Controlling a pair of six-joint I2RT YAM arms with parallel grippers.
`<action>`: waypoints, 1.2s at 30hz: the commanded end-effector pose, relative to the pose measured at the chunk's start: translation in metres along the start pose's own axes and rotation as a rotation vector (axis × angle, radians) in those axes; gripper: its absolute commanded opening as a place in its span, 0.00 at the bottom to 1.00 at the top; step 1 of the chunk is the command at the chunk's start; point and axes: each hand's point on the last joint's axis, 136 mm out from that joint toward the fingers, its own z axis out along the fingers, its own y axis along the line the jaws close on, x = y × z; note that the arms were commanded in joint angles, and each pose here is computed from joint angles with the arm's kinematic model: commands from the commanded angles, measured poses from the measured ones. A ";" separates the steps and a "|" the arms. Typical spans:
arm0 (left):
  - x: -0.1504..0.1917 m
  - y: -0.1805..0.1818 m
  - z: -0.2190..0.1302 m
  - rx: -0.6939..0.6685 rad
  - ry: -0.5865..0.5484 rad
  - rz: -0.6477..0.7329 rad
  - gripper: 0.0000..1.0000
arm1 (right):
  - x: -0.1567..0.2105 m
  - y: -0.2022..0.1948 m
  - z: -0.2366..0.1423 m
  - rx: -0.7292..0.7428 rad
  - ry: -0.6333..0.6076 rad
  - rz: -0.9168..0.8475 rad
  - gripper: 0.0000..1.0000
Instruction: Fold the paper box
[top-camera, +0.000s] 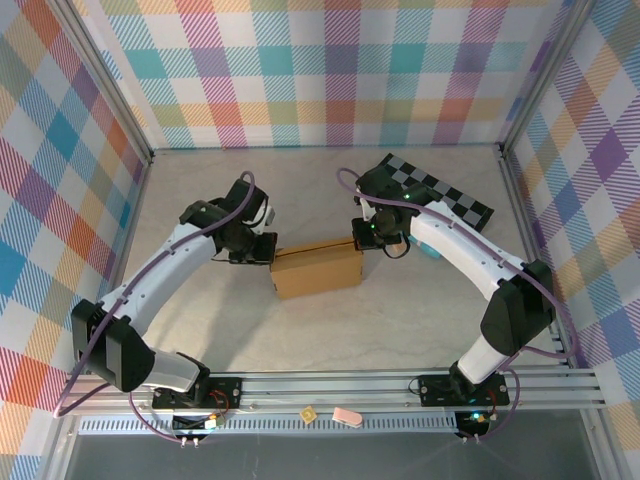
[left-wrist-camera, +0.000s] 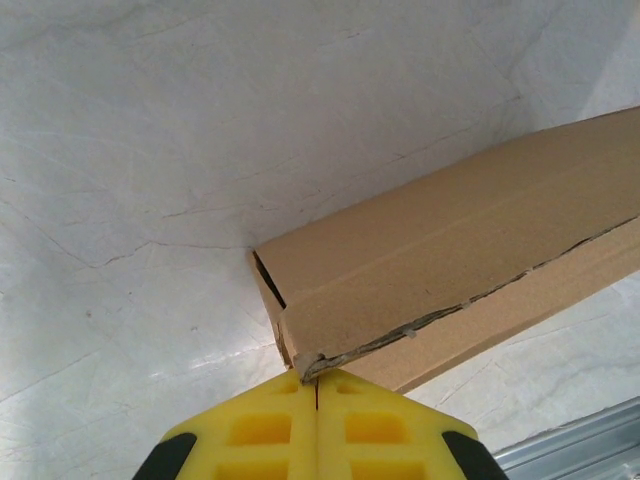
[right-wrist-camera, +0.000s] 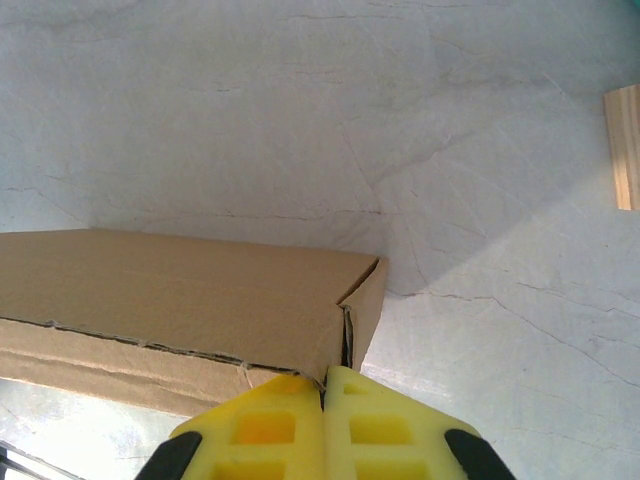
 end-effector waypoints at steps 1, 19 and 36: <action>0.014 -0.003 0.002 0.032 0.080 -0.072 0.01 | 0.016 -0.002 0.011 0.022 0.076 0.017 0.00; 0.024 -0.003 0.013 0.061 0.088 -0.077 0.00 | 0.021 -0.007 0.015 0.022 0.050 0.005 0.00; 0.041 0.009 0.024 0.047 0.086 -0.021 0.00 | 0.031 -0.015 0.022 0.014 -0.018 -0.070 0.00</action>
